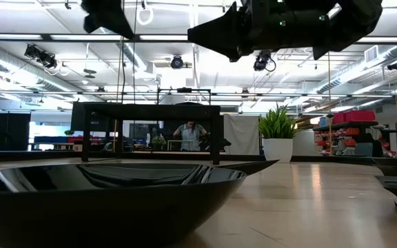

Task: Pick & Place Mini shaped plates
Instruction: Stack the black leaf-shaped plate on top of the leaf-shaped plate on the shelf

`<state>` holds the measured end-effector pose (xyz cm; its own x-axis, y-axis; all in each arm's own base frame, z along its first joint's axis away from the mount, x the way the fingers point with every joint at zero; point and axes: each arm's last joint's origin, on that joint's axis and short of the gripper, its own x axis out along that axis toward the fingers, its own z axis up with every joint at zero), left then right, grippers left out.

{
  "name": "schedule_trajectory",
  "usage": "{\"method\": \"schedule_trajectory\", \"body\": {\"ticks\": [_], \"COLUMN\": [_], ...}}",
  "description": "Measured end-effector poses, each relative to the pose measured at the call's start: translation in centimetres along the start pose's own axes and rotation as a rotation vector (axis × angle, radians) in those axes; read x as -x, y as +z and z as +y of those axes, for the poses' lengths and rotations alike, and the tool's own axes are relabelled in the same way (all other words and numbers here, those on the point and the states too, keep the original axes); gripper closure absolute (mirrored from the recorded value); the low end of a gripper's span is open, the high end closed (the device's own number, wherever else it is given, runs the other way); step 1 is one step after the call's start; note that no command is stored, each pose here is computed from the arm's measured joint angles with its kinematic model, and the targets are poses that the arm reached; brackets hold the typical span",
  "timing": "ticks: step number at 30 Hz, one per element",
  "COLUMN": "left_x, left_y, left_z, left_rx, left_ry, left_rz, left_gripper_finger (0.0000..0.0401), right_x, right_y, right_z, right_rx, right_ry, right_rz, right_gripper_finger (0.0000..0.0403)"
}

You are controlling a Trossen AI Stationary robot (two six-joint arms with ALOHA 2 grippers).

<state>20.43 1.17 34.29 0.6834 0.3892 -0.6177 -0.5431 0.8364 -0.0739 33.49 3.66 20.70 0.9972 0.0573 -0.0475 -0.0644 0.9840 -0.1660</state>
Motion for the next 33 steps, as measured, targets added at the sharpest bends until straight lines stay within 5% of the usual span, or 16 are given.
{"method": "schedule_trajectory", "body": {"ticks": [10, 24, 28, 33], "left_x": [-0.8, 3.7, 3.9, 3.2], "left_y": [-8.6, -9.2, -9.5, -10.0], "left_z": [-9.1, -19.7, -20.3, -18.8], "left_rx": [-0.093, -0.159, -0.196, -0.056], "left_ry": [-0.153, -0.267, -0.213, -0.076], "left_rz": [-0.041, -0.068, 0.105, 0.501], "left_gripper_finger": [0.0398, 0.04, 0.04, 0.0392], "right_x": [0.1, 0.2, 0.2, 0.2], "right_y": [0.5, 0.9, 0.5, -0.1], "right_z": [0.7, 2.4, 2.5, 2.5], "right_rx": [-0.079, 0.019, 0.068, 0.068], "right_ry": [0.019, 0.065, 0.073, 0.083], "right_rz": [-0.045, -0.063, -0.023, 0.037], "right_gripper_finger": [0.0317, 0.0317, 0.0317, 0.0317]}}
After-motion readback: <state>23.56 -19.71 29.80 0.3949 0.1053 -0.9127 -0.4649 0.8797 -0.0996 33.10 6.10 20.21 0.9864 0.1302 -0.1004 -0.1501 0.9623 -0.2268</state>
